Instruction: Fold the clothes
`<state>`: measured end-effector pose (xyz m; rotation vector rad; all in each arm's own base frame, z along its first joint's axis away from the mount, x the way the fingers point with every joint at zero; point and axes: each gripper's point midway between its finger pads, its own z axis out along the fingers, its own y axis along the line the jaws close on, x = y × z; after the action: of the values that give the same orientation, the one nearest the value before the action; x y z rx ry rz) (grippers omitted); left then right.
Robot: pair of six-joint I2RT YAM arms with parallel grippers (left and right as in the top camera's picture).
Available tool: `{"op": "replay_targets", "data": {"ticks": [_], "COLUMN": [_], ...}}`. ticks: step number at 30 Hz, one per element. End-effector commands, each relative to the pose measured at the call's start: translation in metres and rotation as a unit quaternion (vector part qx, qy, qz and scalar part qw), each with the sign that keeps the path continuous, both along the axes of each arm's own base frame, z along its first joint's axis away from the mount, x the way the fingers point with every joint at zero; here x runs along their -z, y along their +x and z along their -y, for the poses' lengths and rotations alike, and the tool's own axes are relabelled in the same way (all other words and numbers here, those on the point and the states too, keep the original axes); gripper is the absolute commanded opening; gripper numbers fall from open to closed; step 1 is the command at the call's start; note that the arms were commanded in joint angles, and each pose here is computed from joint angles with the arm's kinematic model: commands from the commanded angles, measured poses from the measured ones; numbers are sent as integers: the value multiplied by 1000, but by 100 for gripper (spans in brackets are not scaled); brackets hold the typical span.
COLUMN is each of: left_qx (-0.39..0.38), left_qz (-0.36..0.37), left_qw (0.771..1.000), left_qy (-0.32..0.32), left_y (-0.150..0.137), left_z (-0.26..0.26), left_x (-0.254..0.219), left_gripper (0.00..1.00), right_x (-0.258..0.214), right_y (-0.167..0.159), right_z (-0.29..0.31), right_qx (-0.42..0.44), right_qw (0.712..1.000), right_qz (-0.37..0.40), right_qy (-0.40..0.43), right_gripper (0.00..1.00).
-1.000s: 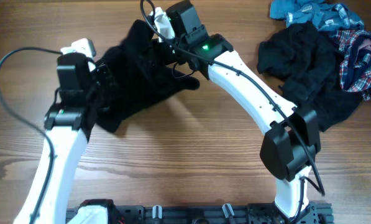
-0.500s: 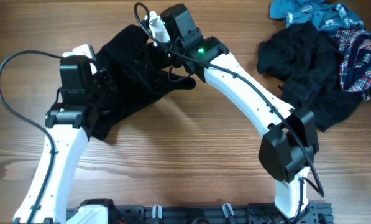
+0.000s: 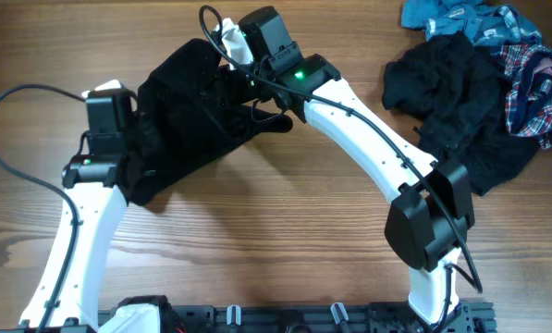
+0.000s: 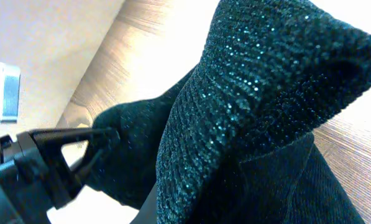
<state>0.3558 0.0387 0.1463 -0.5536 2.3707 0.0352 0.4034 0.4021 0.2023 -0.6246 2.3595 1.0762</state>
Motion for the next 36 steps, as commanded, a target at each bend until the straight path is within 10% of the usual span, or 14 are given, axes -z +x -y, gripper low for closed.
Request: {"op": "replay_targets", "data": {"ticks": [1, 12, 29, 36], "left_qx": [-51, -57, -136, -129], "left_qz": [-8, -97, 44, 78], "left_qw": [999, 993, 988, 985], "left_qy": [-4, -34, -51, -78], "left_y": [-2, 1, 17, 28], "left_z": [-21, -17, -63, -66], "left_x": [7, 75, 8, -2], "left_gripper": [4, 42, 53, 73], "right_x": [-13, -11, -12, -10], "right_y": [2, 0, 32, 56], "right_z": [-5, -4, 34, 67], "right_qx": [-13, -20, 9, 30], "right_qw": [1000, 1000, 1000, 999], "right_qz": [16, 22, 20, 36], "right_qy": [12, 5, 10, 0], "right_gripper": [4, 4, 4, 4]}}
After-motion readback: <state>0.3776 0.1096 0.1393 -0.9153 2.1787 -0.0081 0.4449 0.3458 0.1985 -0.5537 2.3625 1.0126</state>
